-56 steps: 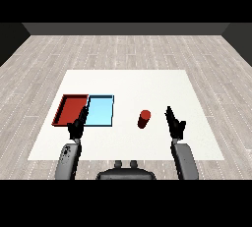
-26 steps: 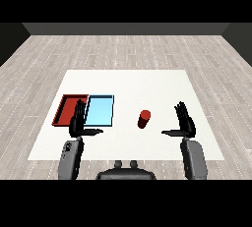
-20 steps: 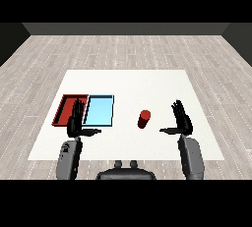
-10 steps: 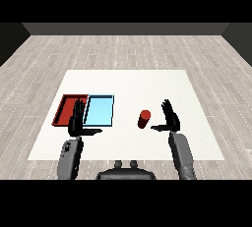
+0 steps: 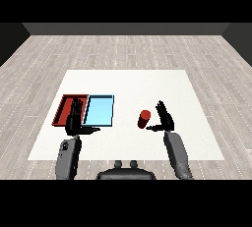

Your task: Pick the red can and put it in the red box

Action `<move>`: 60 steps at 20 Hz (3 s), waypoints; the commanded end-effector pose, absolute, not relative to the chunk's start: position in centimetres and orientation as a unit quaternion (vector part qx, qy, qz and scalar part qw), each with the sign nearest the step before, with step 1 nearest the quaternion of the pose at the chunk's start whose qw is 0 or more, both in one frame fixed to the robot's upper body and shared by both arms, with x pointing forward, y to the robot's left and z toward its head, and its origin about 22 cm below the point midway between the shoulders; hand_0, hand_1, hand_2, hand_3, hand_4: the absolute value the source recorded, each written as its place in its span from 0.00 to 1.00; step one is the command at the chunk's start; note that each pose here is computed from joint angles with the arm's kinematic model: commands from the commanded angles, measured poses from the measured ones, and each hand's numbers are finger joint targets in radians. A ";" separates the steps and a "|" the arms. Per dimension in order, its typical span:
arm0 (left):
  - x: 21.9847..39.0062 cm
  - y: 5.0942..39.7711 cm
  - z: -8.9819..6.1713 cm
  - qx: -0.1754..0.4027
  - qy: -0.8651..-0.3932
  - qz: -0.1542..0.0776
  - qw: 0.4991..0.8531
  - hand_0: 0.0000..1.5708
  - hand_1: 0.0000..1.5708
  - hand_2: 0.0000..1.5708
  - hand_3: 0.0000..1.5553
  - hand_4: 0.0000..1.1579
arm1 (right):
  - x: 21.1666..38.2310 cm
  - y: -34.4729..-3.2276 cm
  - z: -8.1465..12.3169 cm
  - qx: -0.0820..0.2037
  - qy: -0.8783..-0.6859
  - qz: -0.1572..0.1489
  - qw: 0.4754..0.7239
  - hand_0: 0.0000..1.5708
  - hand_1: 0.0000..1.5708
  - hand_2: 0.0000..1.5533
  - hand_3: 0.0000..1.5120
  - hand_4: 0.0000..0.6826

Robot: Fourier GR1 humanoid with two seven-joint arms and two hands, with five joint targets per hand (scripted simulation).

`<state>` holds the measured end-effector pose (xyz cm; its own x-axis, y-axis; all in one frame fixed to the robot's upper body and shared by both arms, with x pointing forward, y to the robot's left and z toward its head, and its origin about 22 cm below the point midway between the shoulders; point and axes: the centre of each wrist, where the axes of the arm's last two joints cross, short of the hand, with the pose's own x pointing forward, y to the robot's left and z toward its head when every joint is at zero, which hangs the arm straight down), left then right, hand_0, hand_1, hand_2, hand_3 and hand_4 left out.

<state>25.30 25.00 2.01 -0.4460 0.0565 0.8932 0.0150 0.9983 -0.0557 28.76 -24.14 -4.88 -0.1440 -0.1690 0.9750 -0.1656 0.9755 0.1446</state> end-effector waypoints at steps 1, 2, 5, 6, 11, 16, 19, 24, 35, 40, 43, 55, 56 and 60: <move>24.6 25.8 3.0 -0.015 -0.850 0.012 0.526 0.00 0.00 0.00 0.00 0.00 | 27.8 -22.8 -7.1 0.119 -0.749 -0.009 0.652 0.00 0.00 0.00 0.00 0.00; 24.4 23.7 0.8 -0.026 -0.847 0.027 0.530 0.00 0.00 0.00 0.00 0.00 | 28.0 -23.0 -8.1 0.117 -0.746 -0.014 0.656 0.00 0.00 0.00 0.00 0.00; 25.6 26.0 1.5 -0.026 -0.849 0.031 0.527 0.00 0.00 0.00 0.00 0.00 | 29.3 -21.0 -7.3 0.114 -0.745 -0.006 0.657 0.00 0.00 0.00 0.00 0.00; 24.0 25.3 2.3 -0.019 -0.850 0.026 0.525 0.00 0.00 0.00 0.00 0.00 | 29.3 -23.9 -8.1 0.114 -0.747 -0.010 0.655 0.00 0.00 0.00 0.00 0.00; 24.4 25.3 0.8 -0.020 -0.850 0.025 0.526 0.00 0.00 0.00 0.00 0.00 | 29.2 -22.5 -6.8 0.131 -0.736 -0.015 0.664 0.00 0.00 0.00 0.00 0.00; 24.5 25.8 1.7 -0.019 -0.852 0.012 0.523 0.00 0.00 0.00 0.00 0.00 | 30.3 -19.7 -6.1 0.135 -0.732 -0.014 0.668 0.00 0.00 0.00 0.00 0.00; 25.2 24.2 1.4 -0.021 -0.854 0.012 0.519 0.00 0.00 0.00 0.00 0.00 | 31.3 -19.8 -8.2 0.148 -0.732 -0.006 0.665 0.00 0.00 0.00 0.00 0.00; 25.2 26.0 1.3 -0.024 -0.852 0.018 0.523 0.00 0.00 0.00 0.00 0.00 | 32.2 -20.6 -8.7 0.152 -0.726 -0.008 0.671 0.00 0.00 0.00 0.00 0.00; 24.7 25.9 1.2 -0.005 -0.850 0.018 0.526 0.00 0.00 0.00 0.00 0.00 | 32.9 -16.9 -7.7 0.166 -0.720 0.000 0.674 0.00 0.00 0.00 0.00 0.00; 25.6 23.9 0.0 -0.013 -0.851 0.015 0.524 0.00 0.00 0.00 0.00 0.00 | 32.8 -16.9 -7.2 0.142 -0.718 0.000 0.681 0.00 0.00 0.00 0.00 0.00; 25.6 24.6 1.1 -0.010 -0.855 0.013 0.518 0.00 0.00 0.00 0.00 0.00 | 32.7 -16.7 -8.0 0.115 -0.713 -0.016 0.692 0.00 0.00 0.00 0.00 0.00; 24.6 26.1 3.0 -0.020 -0.854 0.014 0.519 0.00 0.00 0.00 0.00 0.00 | 33.1 -16.2 -7.1 0.028 -0.715 0.003 0.698 0.93 0.93 0.93 0.93 0.86; 25.5 24.6 1.6 -0.012 -0.852 0.021 0.522 0.00 0.00 0.00 0.00 0.00 | 32.7 -15.4 -8.5 0.024 -0.721 0.010 0.692 0.92 0.92 0.93 0.92 0.87; 24.7 24.9 1.5 -0.024 -0.848 0.021 0.529 0.00 0.00 0.00 0.00 0.00 | 32.2 -15.4 -6.4 0.016 -0.729 0.029 0.684 0.92 0.92 0.92 0.91 0.88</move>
